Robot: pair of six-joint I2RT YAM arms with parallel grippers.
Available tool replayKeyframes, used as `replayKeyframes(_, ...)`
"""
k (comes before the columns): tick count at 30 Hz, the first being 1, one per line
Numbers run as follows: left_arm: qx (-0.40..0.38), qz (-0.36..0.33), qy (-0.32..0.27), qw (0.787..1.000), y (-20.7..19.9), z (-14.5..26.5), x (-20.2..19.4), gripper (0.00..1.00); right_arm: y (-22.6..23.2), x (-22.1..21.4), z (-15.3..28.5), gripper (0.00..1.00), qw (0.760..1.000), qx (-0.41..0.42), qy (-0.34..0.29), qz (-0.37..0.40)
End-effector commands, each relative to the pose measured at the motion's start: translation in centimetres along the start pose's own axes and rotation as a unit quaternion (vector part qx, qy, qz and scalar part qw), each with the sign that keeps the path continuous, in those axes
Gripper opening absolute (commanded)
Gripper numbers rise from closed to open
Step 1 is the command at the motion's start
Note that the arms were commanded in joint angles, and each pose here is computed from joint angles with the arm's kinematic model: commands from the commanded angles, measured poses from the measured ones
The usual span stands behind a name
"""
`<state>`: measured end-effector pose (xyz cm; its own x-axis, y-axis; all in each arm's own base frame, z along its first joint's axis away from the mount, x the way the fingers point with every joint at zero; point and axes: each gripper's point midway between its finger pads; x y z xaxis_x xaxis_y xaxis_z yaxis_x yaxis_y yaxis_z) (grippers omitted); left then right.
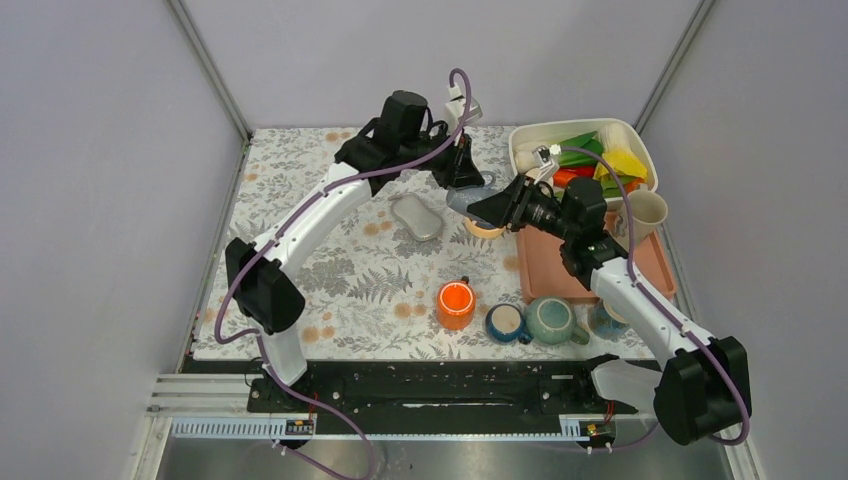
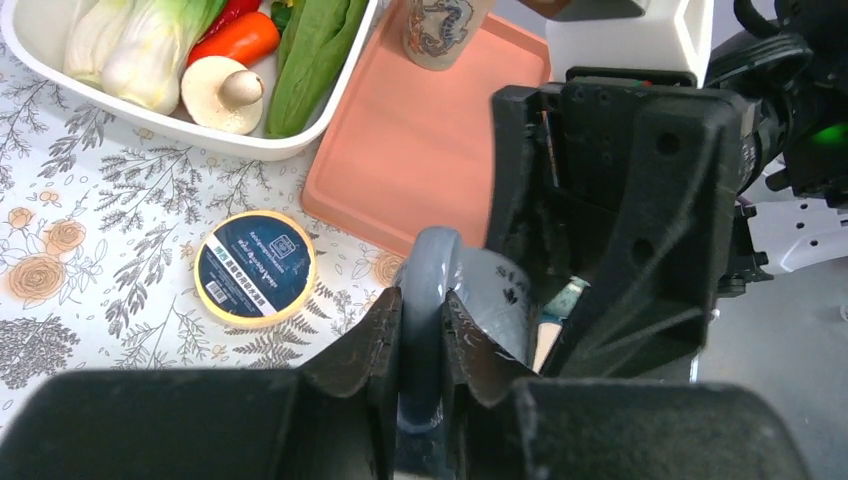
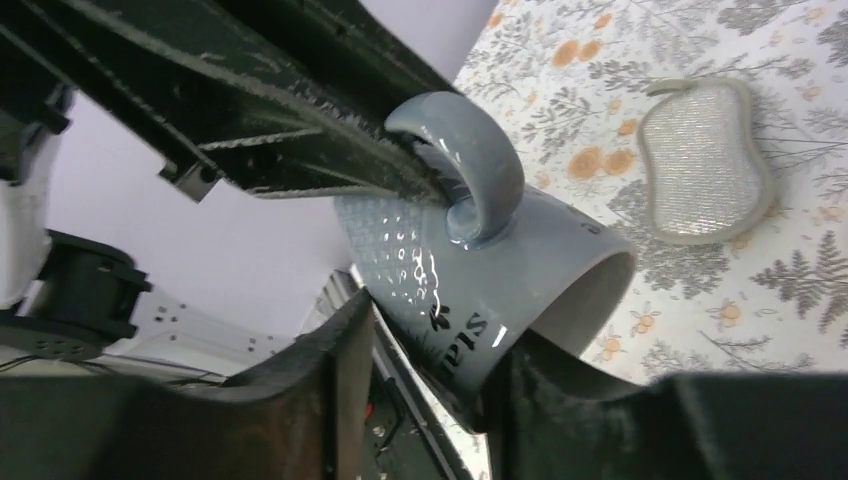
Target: Turn the mug right side up
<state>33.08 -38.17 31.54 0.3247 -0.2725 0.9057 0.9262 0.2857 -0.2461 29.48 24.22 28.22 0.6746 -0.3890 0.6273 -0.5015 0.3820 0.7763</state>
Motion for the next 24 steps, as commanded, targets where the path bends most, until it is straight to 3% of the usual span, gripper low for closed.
replayKeyframes(1,-0.044,-0.020,-0.041,0.998,-3.0,0.7,3.3,0.00,4.0,1.9,0.7,0.32,0.996,0.065,-0.038,0.047)
replayKeyframes(4,-0.034,-0.027,-0.039,0.998,-2.6,0.8,3.0,0.00,2.9,2.5,1.0,0.03,0.996,0.021,-0.053,0.066)
replayKeyframes(5,-0.020,-0.032,-0.037,0.999,-2.0,0.9,2.8,0.00,1.5,2.3,1.3,0.00,0.996,-0.022,-0.046,0.067)
replayKeyframes(6,0.002,-0.036,-0.036,0.999,-1.1,1.0,2.7,0.13,0.0,2.4,1.7,0.00,0.994,-0.069,-0.044,0.073)
replayKeyframes(9,0.092,-0.062,-0.034,0.993,2.7,2.0,2.6,0.75,-4.4,2.6,3.7,0.00,0.971,-0.213,-0.020,0.105)
replayKeyframes(11,0.153,-0.069,-0.031,0.985,5.5,3.1,2.6,0.96,-6.9,3.0,5.3,0.00,0.947,-0.296,-0.002,0.126)
replayKeyframes(15,0.237,-0.087,-0.017,0.967,9.5,5.7,2.2,0.99,-11.6,4.3,9.2,0.00,0.880,-0.444,0.043,0.163)
replayKeyframes(18,0.277,-0.116,0.010,0.954,10.9,7.2,0.7,0.99,-15.6,5.0,12.2,0.00,0.835,-0.525,0.088,0.142)
replayKeyframes(24,0.248,-0.169,0.076,0.951,9.6,8.2,-5.0,0.99,-21.5,6.2,16.3,0.00,0.750,-0.625,0.180,0.121)
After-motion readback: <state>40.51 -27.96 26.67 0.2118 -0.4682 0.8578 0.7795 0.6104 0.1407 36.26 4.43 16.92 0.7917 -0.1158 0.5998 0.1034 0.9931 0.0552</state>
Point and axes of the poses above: each gripper's point midway between its finger pads, its own z axis back along the fingers, its own y axis along the line the jaws close on, x = y × z, and after that the axes turned 3 degrees about -z, right-handed
